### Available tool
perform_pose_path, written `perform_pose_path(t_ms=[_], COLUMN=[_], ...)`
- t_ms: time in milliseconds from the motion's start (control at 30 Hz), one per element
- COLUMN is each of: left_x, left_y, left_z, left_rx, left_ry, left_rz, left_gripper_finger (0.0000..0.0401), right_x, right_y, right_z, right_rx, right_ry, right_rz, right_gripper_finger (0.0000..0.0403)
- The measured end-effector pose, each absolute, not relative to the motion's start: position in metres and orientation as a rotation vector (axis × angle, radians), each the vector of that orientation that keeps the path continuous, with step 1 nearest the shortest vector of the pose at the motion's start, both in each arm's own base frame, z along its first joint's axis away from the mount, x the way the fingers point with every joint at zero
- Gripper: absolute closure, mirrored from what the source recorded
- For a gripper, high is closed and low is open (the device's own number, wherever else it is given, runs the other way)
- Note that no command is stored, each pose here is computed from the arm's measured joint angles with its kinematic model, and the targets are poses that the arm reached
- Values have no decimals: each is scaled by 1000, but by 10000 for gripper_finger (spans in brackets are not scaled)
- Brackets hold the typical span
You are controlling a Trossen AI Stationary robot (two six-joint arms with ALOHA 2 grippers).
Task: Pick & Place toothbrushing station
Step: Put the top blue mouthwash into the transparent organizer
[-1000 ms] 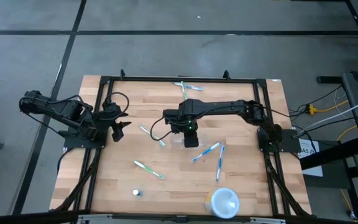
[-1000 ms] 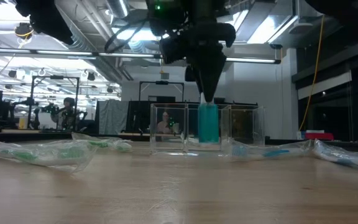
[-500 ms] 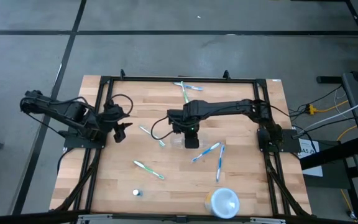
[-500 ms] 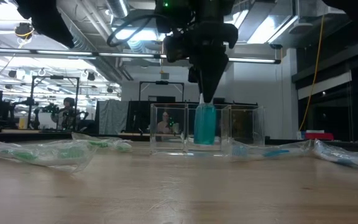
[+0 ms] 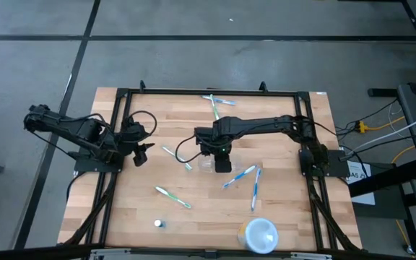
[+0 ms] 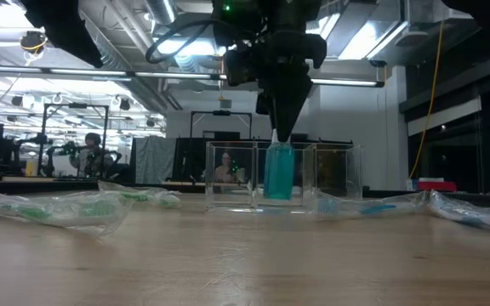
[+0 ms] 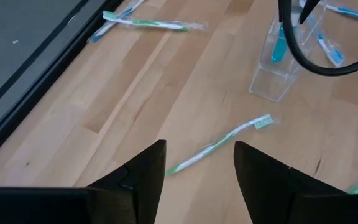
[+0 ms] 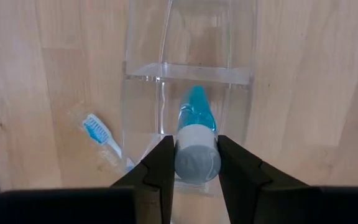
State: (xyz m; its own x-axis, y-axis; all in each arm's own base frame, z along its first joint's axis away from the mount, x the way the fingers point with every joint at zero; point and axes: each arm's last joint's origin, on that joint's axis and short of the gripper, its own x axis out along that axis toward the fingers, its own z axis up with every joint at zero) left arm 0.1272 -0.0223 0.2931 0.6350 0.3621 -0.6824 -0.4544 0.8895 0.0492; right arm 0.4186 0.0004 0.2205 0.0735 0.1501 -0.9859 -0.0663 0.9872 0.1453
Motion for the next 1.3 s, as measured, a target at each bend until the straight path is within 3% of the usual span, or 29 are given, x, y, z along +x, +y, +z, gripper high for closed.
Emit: perform_pose_path(t_ms=[967, 1300], left_x=[127, 127], left_y=[-21, -22], left_z=[294, 293], left_rx=[-81, -84], left_ry=[744, 747], left_rz=[481, 475], left_gripper_finger=[217, 217], right_x=[418, 417], right_y=[-7, -4], right_z=[216, 214], right_rx=[68, 93], right_ry=[1492, 1507], right_rz=[119, 91], right_gripper_finger=[306, 216])
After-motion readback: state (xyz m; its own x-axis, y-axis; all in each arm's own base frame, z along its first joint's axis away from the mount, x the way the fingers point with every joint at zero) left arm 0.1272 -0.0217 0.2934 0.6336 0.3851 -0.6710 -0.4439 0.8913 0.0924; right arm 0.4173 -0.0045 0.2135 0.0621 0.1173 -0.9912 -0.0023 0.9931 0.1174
